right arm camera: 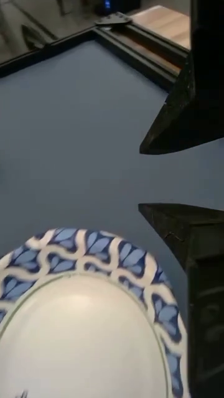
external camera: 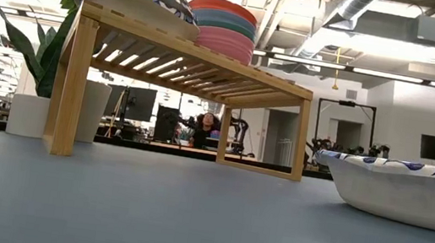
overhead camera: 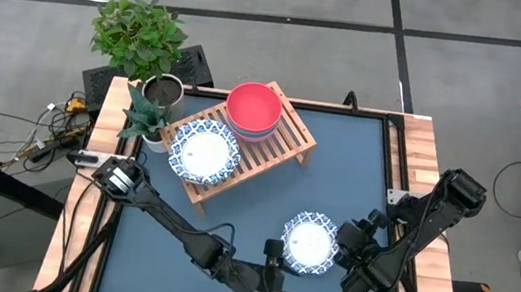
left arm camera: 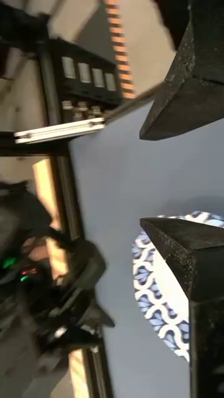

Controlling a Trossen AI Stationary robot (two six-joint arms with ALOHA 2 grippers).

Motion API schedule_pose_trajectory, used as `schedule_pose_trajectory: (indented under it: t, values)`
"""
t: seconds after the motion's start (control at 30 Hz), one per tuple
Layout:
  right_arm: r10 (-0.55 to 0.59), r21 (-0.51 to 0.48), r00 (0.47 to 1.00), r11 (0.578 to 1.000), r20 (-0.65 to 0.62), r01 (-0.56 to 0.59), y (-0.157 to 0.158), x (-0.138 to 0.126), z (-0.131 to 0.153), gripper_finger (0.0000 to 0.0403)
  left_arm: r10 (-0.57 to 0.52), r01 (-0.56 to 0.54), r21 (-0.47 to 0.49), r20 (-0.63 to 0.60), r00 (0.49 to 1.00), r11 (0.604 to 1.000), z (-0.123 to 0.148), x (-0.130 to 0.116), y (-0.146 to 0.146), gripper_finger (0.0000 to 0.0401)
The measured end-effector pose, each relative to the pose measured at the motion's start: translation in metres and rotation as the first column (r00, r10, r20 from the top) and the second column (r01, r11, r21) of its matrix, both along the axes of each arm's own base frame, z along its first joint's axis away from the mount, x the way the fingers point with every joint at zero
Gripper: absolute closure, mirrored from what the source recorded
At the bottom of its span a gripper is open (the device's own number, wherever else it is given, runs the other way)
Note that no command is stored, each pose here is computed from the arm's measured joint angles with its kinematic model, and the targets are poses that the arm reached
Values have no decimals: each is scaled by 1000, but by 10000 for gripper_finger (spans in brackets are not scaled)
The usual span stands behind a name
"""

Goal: Place and stack bowls onto a shelf
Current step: Stack the white patterned bowl on top of the other white patterned bowls on the shelf

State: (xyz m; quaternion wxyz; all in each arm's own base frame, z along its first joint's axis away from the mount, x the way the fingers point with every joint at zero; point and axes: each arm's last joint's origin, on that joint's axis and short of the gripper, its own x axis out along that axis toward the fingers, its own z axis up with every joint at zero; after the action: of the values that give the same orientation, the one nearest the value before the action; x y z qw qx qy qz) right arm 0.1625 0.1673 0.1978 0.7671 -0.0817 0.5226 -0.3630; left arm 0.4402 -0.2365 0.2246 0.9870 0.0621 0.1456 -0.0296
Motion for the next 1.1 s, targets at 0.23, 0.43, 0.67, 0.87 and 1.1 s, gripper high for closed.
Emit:
schedule_pose_trajectory:
  t: [0.23, 0.43, 0.67, 0.87, 1.1]
  values:
    - [-65, 4, 998, 998, 19, 65, -6, -6, -15, 239, 36, -37, 31, 33, 999, 999, 1, -8, -6, 201]
    - [-47, 52, 998, 998, 41, 45, -7, -6, -31, 239, 58, -59, 83, 8, 998, 995, 8, -16, -8, 201]
    - [-27, 71, 995, 997, 95, 20, -8, 0, -36, 239, 65, -63, 79, -31, 997, 995, 4, -20, -11, 201]
    - [91, 110, 983, 988, 161, -109, -4, 22, -39, 239, 111, -104, 103, -72, 991, 989, 3, -27, -12, 201]
    - [278, 128, 937, 943, 211, -308, -3, 54, -39, 239, 127, -117, 104, -96, 987, 988, 1, -29, -13, 201]
